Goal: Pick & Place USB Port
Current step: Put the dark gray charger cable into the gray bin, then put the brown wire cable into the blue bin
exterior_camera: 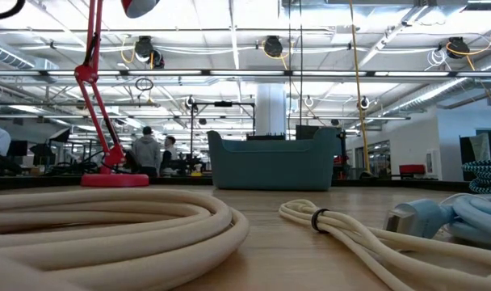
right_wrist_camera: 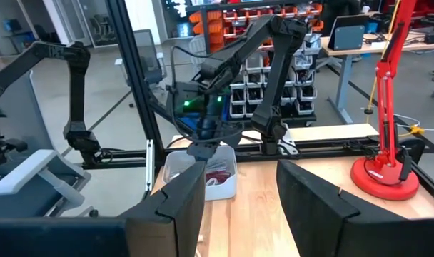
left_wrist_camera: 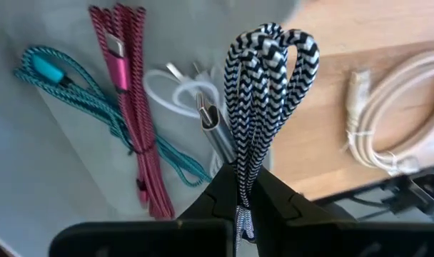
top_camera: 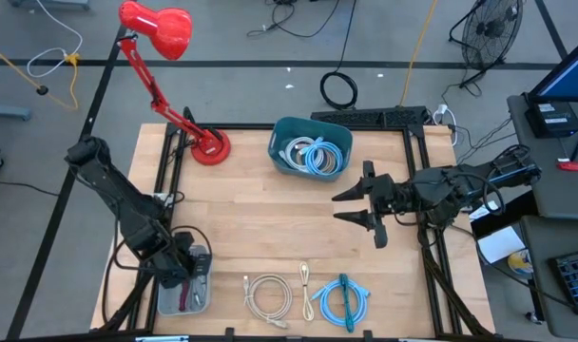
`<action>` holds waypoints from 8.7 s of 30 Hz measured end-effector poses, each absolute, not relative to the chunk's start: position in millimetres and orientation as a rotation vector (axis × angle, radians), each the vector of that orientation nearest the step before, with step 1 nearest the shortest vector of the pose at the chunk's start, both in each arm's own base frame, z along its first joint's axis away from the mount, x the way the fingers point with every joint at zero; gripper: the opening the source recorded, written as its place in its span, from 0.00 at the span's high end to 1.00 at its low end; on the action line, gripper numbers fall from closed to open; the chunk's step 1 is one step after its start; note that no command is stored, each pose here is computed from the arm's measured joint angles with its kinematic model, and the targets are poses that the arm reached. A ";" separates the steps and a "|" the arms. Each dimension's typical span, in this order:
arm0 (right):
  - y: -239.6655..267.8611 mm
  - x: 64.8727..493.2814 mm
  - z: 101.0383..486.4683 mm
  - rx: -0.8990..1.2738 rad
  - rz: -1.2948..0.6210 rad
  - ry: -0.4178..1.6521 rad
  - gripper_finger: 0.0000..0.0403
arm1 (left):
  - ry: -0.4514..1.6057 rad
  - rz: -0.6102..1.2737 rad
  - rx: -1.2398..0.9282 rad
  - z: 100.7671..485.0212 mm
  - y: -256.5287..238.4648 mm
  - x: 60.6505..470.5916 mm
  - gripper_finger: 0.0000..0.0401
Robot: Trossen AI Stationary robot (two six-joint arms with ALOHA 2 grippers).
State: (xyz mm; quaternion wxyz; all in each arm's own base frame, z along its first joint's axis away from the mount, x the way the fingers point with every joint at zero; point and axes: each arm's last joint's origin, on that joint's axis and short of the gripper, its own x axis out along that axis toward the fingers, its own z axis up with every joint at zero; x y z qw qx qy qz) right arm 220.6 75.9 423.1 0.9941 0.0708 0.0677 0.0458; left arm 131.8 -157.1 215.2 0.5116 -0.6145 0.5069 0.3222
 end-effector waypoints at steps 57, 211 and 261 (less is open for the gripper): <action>75.4 220.8 423.6 0.079 0.092 0.128 0.59 | 0.876 0.657 -1.428 299.4 -128.5 126.0 0.70; 11.3 238.4 185.2 0.558 -0.049 0.496 0.59 | 1.186 -0.734 0.410 174.3 -216.6 329.2 0.70; 9.3 241.5 191.7 0.558 -0.039 0.422 0.59 | 1.208 -0.742 0.435 137.1 -249.4 322.8 0.62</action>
